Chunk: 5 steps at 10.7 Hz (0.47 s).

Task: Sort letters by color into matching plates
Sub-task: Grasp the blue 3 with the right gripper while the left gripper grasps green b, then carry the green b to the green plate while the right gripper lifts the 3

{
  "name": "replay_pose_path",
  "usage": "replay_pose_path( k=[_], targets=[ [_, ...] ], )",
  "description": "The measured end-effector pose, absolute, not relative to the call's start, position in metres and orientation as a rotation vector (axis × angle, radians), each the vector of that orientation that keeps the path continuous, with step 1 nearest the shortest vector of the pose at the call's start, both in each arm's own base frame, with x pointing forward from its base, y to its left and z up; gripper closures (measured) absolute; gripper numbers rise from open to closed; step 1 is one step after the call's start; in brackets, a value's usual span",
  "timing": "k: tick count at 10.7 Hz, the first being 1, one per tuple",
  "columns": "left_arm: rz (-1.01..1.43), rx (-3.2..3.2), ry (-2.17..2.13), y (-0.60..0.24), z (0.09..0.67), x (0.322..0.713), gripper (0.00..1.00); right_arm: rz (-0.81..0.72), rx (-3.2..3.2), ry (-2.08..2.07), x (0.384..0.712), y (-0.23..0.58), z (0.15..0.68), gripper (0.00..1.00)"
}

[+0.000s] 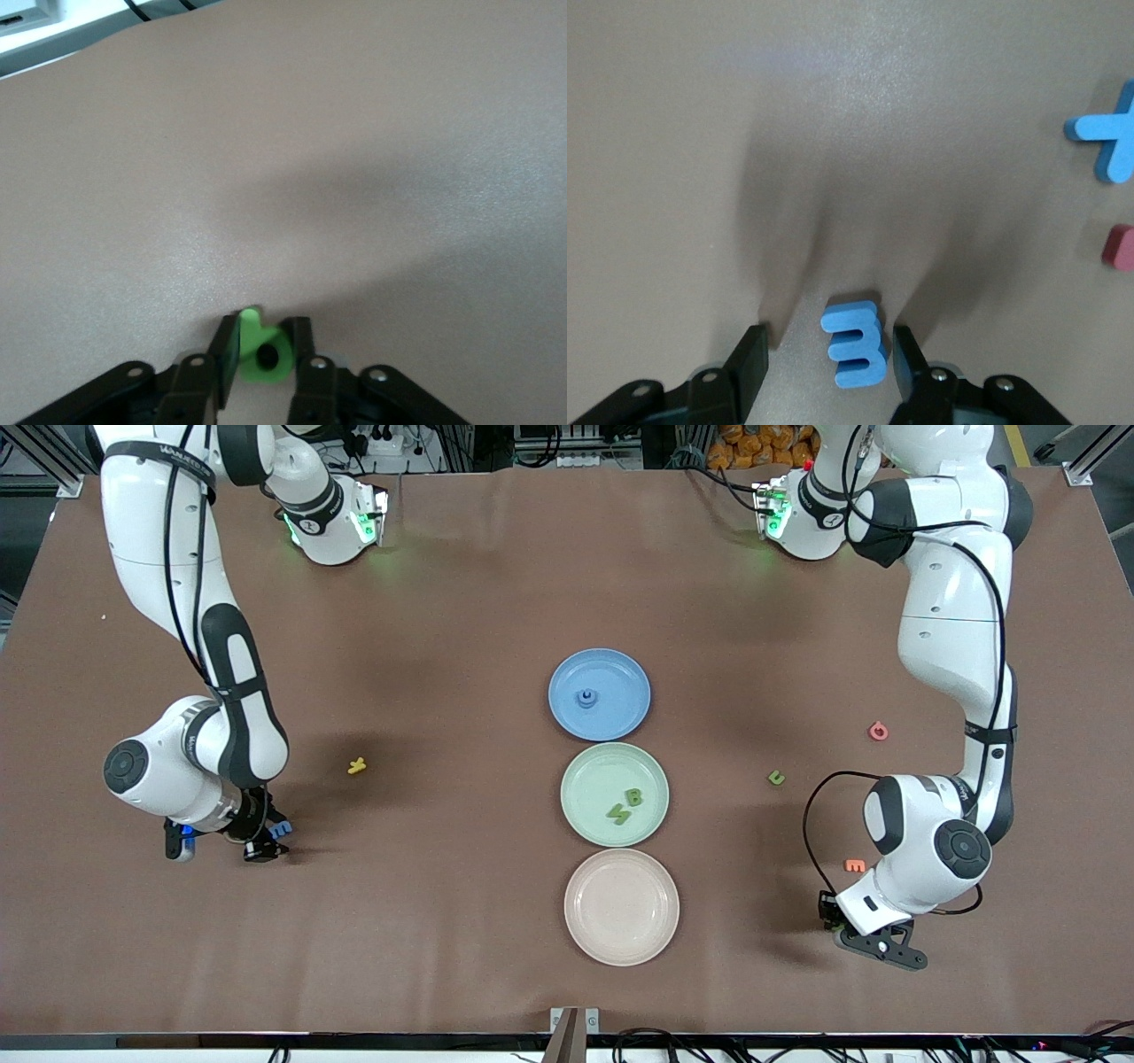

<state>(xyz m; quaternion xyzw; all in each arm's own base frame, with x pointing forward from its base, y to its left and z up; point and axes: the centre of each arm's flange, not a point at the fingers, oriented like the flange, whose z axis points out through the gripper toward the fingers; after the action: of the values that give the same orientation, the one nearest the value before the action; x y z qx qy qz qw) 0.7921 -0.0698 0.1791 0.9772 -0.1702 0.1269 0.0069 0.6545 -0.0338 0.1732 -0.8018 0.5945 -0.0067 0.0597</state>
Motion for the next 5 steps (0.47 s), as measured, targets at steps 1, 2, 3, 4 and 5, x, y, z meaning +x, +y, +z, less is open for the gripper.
replay_pose_path(
  k=[1,2,3,4,5],
  targets=[
    [0.398,3.057,-0.532,-0.0694,0.1793,0.7923,0.68,-0.021,-2.431,1.796,0.6544,-0.0338,0.1733,0.41],
    [0.399,3.058,-0.532,-0.069,0.1796,0.7925,0.73,-0.02,-2.433,1.793,0.6542,-0.0343,0.173,0.47],
    [0.4,3.058,-0.532,-0.0688,0.1799,0.7926,0.73,-0.02,-2.438,1.788,0.6539,-0.0345,0.1727,0.52],
    [0.401,3.058,-0.532,-0.0687,0.1801,0.7927,0.73,-0.028,-2.438,1.783,0.6551,-0.0341,0.1744,0.67],
    [0.402,3.058,-0.532,-0.0687,0.1805,0.7929,0.73,-0.031,-2.436,1.78,0.6556,-0.0342,0.177,0.7]
  ],
)
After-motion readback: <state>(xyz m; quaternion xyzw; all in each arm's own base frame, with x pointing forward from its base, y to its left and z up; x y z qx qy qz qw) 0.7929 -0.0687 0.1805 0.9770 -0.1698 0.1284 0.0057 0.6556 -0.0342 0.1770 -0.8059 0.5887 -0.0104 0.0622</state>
